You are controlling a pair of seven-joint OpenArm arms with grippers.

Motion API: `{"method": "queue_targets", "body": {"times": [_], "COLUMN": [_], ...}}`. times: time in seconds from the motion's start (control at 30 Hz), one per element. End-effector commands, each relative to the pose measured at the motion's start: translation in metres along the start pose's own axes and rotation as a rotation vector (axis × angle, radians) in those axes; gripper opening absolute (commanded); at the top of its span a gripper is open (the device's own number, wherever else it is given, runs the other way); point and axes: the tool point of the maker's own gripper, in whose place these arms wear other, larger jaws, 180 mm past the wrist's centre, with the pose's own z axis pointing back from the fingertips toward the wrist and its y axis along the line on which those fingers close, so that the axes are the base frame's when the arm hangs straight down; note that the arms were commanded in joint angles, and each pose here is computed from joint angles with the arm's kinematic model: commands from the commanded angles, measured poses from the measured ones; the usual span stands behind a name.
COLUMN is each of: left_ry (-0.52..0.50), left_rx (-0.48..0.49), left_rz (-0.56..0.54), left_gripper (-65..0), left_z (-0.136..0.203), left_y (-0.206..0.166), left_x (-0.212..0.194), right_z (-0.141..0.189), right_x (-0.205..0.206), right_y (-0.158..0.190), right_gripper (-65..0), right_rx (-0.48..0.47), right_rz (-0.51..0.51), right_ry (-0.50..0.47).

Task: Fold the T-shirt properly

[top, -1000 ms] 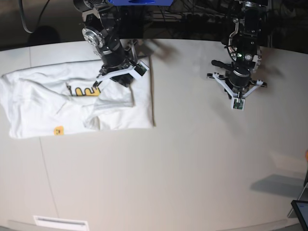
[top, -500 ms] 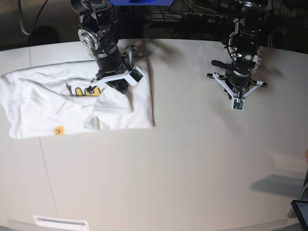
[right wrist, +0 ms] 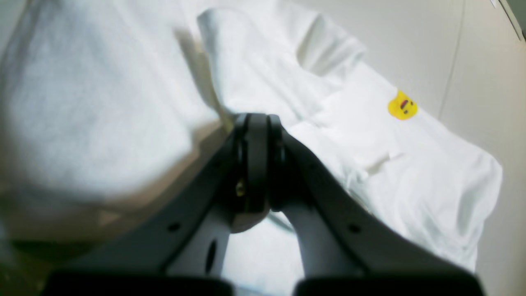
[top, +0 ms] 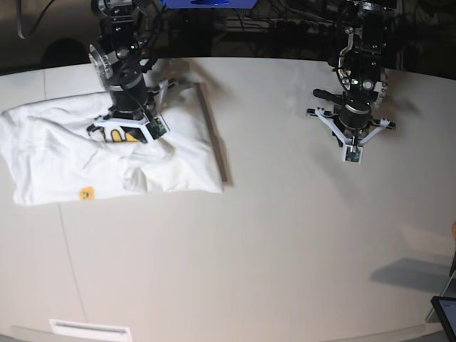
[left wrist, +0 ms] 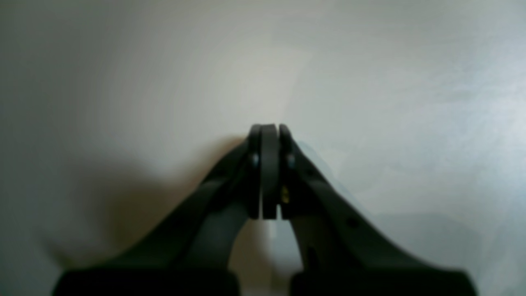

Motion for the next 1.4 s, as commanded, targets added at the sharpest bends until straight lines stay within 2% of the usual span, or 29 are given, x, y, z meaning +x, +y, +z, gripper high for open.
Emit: {"method": "queue_targets", "body": {"times": [0.0,0.23,0.4,0.47,0.77,0.9,1.07,1.37], "left_ry": [-0.043,-0.04,0.02,0.033,0.018,0.019,0.021,0.019], "left_rx": [0.013,0.018,0.023,0.022,0.018,0.014,0.012,0.015], "left_rz": [-0.001,-0.004,-0.001,0.004,0.006,0.022,0.022,0.024], "left_gripper": [-65.0,-65.0,-65.0,-65.0,-65.0,-65.0,-65.0,-65.0], "left_z": [0.001,0.0,-0.011,-0.014,-0.014,-0.014,-0.014,-0.014], "left_y": [0.005,0.006,0.008,0.009,0.007,0.003,0.002,0.003], "left_x": [0.012,0.012,-0.008,-0.012,-0.006,-0.006,-0.007,-0.006], "right_z": [0.003,0.006,0.012,0.012,0.012,0.007,-0.004,-0.015], "right_x": [0.008,0.004,0.009,0.009,0.053,0.07,0.079,0.067], "right_y": [-0.005,0.0,0.002,0.004,0.039,0.042,0.033,0.037], "right_gripper": [-64.6,-62.7,-44.5,-40.2,-39.3,-39.3,-39.3,-39.3], "right_rx": [-0.019,-0.009,0.008,0.014,0.105,0.097,0.076,0.067], "right_rz": [-0.012,-0.017,-0.052,-0.051,0.009,0.076,0.099,0.079], "right_ry": [-0.028,-0.006,-0.029,-0.033,-0.141,-0.135,-0.122,-0.071]}}
